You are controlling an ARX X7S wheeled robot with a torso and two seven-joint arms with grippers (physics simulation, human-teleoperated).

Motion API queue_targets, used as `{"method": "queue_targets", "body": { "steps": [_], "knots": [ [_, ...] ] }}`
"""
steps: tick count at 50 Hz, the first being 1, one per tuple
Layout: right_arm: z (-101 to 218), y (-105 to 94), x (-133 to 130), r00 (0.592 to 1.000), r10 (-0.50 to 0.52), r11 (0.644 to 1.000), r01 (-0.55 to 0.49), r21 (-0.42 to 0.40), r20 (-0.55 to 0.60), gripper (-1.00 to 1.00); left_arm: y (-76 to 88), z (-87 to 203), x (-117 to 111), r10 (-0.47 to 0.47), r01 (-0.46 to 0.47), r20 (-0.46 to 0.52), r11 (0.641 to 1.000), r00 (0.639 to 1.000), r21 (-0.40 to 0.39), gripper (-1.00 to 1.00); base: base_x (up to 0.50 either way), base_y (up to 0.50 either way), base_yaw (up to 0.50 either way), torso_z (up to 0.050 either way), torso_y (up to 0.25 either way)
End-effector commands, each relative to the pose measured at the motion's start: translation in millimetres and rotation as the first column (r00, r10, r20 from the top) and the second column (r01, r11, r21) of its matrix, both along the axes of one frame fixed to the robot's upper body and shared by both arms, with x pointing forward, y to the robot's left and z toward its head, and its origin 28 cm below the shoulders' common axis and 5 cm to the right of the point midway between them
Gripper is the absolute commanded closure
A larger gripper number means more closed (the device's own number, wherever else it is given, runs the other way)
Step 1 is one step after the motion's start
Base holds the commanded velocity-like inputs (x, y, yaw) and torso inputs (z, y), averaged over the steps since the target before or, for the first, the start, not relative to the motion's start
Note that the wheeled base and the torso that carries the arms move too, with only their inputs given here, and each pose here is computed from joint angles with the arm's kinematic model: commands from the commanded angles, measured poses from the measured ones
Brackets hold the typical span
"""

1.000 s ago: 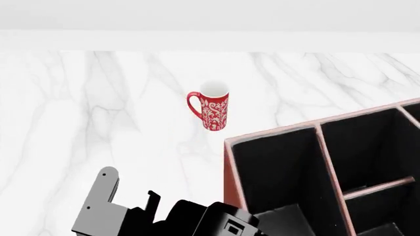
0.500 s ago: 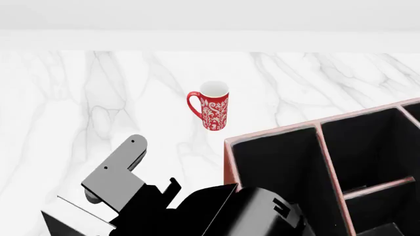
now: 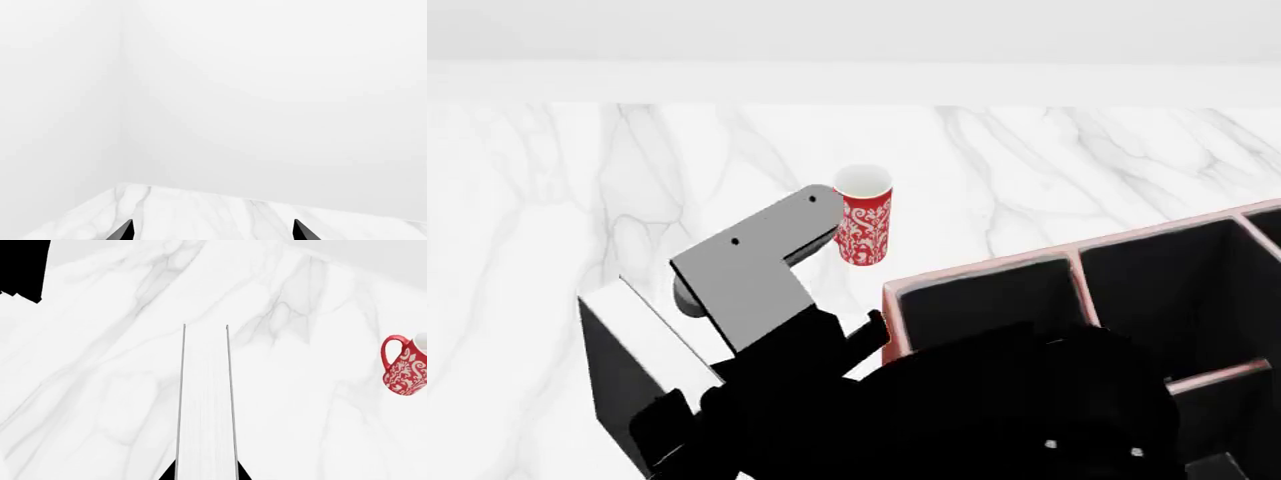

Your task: Pick up the book and place it in the left compartment of the caddy.

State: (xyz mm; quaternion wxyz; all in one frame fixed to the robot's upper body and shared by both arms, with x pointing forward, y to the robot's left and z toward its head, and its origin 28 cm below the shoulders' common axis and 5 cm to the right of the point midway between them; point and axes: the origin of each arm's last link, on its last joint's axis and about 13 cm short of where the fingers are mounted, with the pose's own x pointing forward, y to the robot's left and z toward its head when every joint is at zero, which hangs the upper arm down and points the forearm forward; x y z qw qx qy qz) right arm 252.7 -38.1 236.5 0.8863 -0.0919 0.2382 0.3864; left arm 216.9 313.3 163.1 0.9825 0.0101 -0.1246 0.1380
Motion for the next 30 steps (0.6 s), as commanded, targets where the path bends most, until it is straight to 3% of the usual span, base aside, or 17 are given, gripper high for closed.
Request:
{"method": "queue_targets", "body": {
  "steps": [1,30],
  "knots": [
    [29.2,-21.5,-15.9,0.99,-0.136,0.989,0.133,0.072,0.046,1.0,1.0,0.3,0.6,0.005,-0.005,-0.001,1.0,1.0,-0.004,-1.0,0.0,0.0,0.0,0.0,0.0],
    [80.6,-48.2,-61.5,0.941,-0.284,0.956,0.262,0.135,0.182,1.0,-1.5,-0.4,1.5,0.002,-0.002,-0.003,1.0,1.0,0.009,-1.0,0.0,0.0,0.0,0.0,0.001]
  ]
}}
